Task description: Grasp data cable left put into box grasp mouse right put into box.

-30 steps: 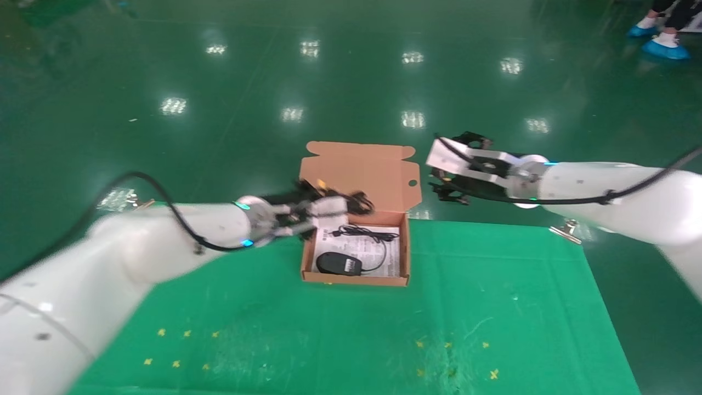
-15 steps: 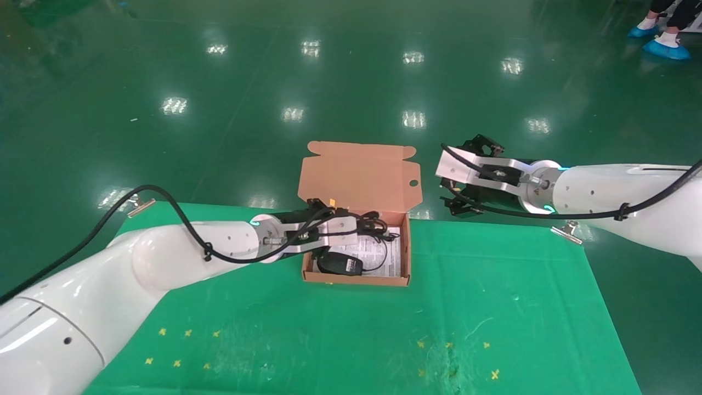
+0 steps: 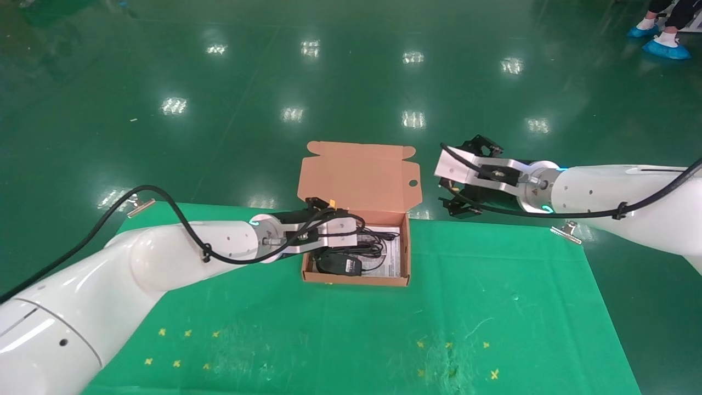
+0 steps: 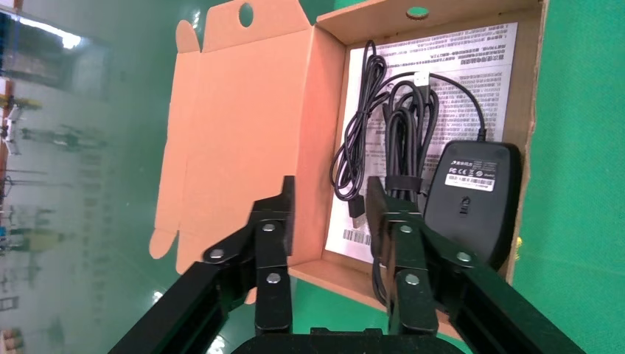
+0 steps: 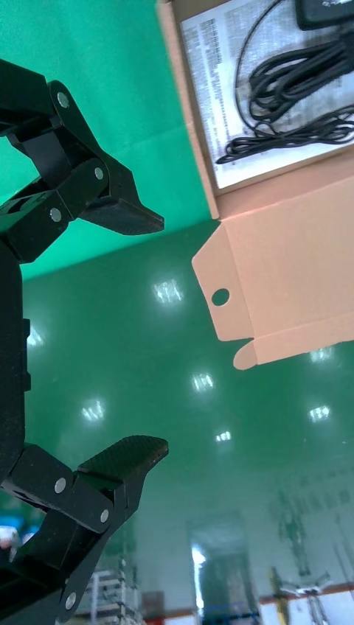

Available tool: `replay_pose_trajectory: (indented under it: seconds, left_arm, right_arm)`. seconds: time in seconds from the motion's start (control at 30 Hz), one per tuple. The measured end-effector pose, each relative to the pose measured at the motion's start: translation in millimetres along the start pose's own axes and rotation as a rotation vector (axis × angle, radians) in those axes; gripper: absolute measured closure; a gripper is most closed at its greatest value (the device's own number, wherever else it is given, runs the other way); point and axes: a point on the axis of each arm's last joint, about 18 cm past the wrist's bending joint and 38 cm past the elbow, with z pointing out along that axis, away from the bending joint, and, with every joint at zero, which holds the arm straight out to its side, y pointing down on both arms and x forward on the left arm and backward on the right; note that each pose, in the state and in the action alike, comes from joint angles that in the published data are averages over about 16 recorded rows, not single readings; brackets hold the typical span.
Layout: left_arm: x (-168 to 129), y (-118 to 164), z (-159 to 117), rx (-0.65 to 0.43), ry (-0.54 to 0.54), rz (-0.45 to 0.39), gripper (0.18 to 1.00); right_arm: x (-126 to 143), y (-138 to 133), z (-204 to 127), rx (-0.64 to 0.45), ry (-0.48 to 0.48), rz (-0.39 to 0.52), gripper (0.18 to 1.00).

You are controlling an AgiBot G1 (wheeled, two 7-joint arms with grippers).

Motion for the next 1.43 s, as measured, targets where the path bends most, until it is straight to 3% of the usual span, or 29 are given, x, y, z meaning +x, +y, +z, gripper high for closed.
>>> replay_pose_trajectory:
  seconds: [0.33, 0.53, 0.97, 1.2, 1.43]
  left_arm:
    - [-71, -3, -22, 0.003, -0.18, 0.014, 0.664]
    - [-96, 3, -37, 0.018, -0.236, -0.04, 0.519]
    - [-59, 31, -68, 0.151, -0.11, -0.335, 0.266]
    - [-39, 40, -95, 0.251, -0.031, -0.48, 0.209]
    - [-30, 43, -111, 0.304, 0.005, -0.541, 0.19]
  right_arm:
    - [38, -20, -12, 0.035, 0.08, -0.046, 0.178]
    - [40, -22, -19, 0.056, 0.062, -0.022, 0.178]
    - [-10, -5, -37, 0.161, -0.129, 0.211, 0.178]
    - [-36, -1, -56, 0.245, -0.238, 0.332, 0.178]
    - [-46, 0, -68, 0.293, -0.288, 0.385, 0.178]
